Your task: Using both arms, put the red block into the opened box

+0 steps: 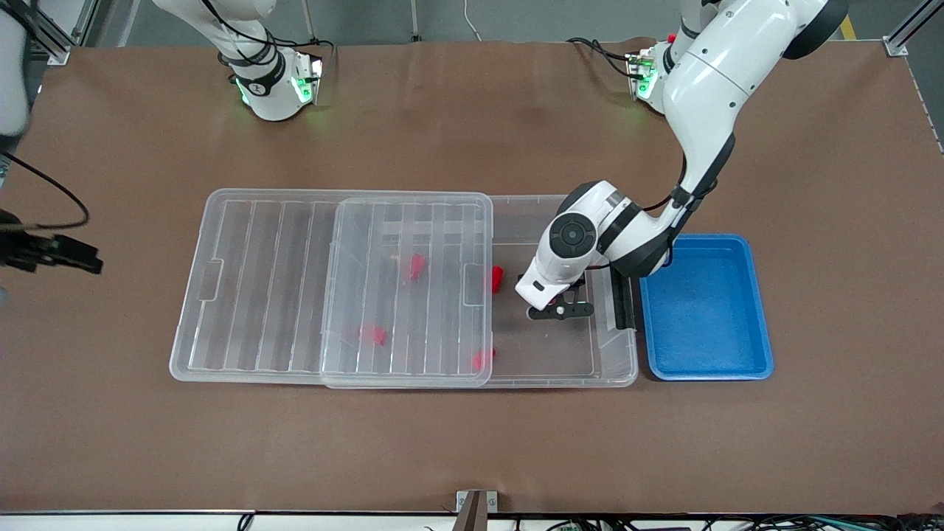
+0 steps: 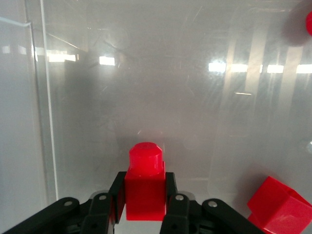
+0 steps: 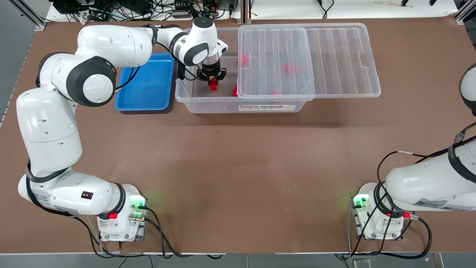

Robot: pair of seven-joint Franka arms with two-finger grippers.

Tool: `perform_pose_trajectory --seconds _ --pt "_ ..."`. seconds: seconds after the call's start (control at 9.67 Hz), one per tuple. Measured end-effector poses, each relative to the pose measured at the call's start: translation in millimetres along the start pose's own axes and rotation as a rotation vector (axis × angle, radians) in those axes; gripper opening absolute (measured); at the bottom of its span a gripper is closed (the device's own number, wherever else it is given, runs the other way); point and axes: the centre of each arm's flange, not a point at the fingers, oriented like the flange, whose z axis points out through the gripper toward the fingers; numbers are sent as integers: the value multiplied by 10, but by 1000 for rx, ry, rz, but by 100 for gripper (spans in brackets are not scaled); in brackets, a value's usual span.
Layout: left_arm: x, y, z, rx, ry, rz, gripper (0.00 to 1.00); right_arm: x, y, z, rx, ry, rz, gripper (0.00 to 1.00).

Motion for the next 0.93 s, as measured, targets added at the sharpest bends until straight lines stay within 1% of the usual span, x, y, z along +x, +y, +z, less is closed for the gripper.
perform_pose_trajectory --seconds 0.21,0.31,0.41,0.52,0.72,0.83,0.93 --pt "147 -9 -280 -19 44 -10 70 -351 -10 -386 16 7 29 100" --pt "217 -32 -589 -18 78 2 84 -459 -23 -440 27 10 34 100" --pt "272 -91 -1028 -3 113 23 99 -488 -26 -381 31 8 38 100" --pt "319 -213 -1538 22 144 28 100 -459 -8 -260 33 5 44 100" --pt "411 -598 -2435 57 197 -5 100 -426 63 -94 35 -2 57 100" --pt "422 -759 -2763 64 222 -8 100 -426 73 -81 35 -3 59 100" --pt "407 -920 -3020 80 231 -9 100 -428 78 -84 35 -3 52 100"
